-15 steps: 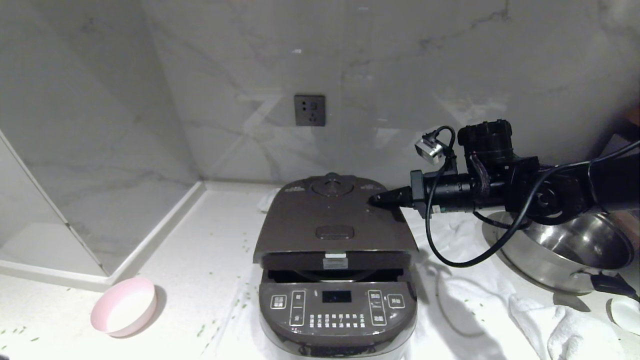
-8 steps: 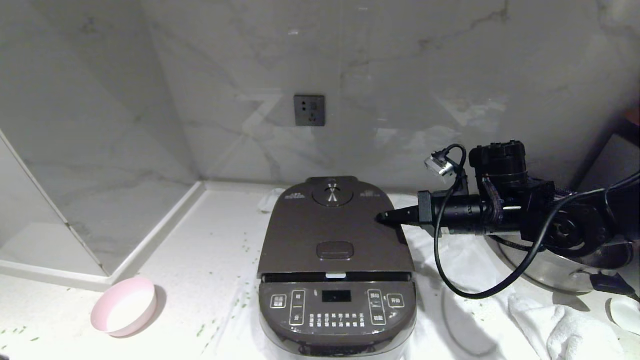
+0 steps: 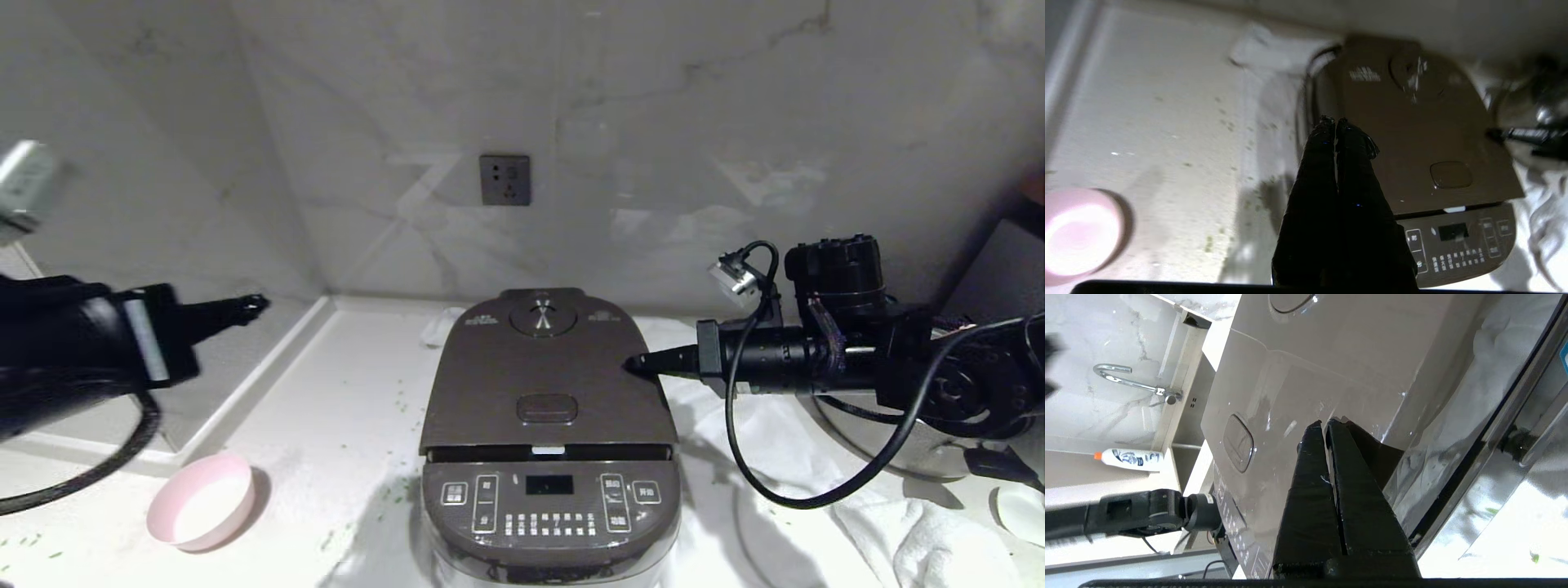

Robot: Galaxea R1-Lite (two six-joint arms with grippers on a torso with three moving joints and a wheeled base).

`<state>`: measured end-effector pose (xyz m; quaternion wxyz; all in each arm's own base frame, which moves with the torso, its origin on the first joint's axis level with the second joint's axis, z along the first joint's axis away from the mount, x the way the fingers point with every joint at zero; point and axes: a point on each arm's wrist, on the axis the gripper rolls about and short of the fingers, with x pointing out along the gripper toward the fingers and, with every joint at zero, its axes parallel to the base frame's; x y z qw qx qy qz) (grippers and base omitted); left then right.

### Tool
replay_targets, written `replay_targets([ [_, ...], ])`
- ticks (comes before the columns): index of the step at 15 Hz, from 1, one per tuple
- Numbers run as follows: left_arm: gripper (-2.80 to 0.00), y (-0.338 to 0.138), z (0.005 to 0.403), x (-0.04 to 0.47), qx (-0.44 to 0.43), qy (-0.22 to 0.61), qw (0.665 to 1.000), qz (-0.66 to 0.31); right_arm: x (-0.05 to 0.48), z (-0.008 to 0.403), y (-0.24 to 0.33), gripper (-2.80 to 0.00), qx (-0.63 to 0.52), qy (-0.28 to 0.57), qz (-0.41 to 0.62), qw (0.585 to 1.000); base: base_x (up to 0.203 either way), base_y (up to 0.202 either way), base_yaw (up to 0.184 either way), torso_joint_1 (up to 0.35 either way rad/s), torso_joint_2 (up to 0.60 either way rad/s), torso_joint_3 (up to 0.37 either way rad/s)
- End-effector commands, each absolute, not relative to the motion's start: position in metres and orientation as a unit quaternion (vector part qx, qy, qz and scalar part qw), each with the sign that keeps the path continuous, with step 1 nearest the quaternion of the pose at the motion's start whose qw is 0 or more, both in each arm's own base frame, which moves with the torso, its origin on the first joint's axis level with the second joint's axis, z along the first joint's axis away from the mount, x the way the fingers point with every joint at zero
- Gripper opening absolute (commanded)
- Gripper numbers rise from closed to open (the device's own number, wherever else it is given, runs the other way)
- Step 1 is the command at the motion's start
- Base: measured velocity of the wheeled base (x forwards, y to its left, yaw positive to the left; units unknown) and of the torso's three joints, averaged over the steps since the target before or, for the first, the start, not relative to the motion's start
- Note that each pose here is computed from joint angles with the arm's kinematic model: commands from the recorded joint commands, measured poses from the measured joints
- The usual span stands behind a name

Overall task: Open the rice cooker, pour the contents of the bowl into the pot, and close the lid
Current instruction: Close the rice cooker

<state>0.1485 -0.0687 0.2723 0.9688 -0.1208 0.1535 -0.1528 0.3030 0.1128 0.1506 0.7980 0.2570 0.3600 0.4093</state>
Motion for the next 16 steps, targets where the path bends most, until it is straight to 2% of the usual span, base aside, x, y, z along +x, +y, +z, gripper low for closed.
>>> replay_targets([
  [1, -2.80, -0.136, 0.235, 0.191, -0.063, 0.245, 0.953, -0.167, 0.299, 0.153, 0.112, -2.80, 0.258, 0.358, 0.412, 0.797, 0.000, 0.000, 0.000, 0.000, 0.00, 0.000],
  [3, -2.80, -0.166, 0.211, 0.192, -0.029, 0.282, 0.942, -0.181, 0.296, 0.156, 0.111, -2.80, 0.257, 0.355, 0.413, 0.798, 0.000, 0.000, 0.000, 0.000, 0.00, 0.000],
  [5, -2.80, -0.175, 0.196, 0.192, -0.013, 0.301, 0.936, -0.182, 0.295, 0.155, 0.110, -2.80, 0.258, 0.357, 0.412, 0.797, 0.000, 0.000, 0.000, 0.000, 0.00, 0.000],
  [9, -2.80, -0.183, 0.197, 0.200, -0.026, 0.270, 0.945, -0.183, 0.295, 0.154, 0.110, -2.80, 0.258, 0.359, 0.412, 0.797, 0.000, 0.000, 0.000, 0.000, 0.00, 0.000],
  [16, -2.80, -0.188, 0.182, 0.198, -0.009, 0.292, 0.938, -0.188, 0.290, 0.140, 0.109, -2.80, 0.261, 0.381, 0.404, 0.790, 0.000, 0.000, 0.000, 0.000, 0.00, 0.000],
])
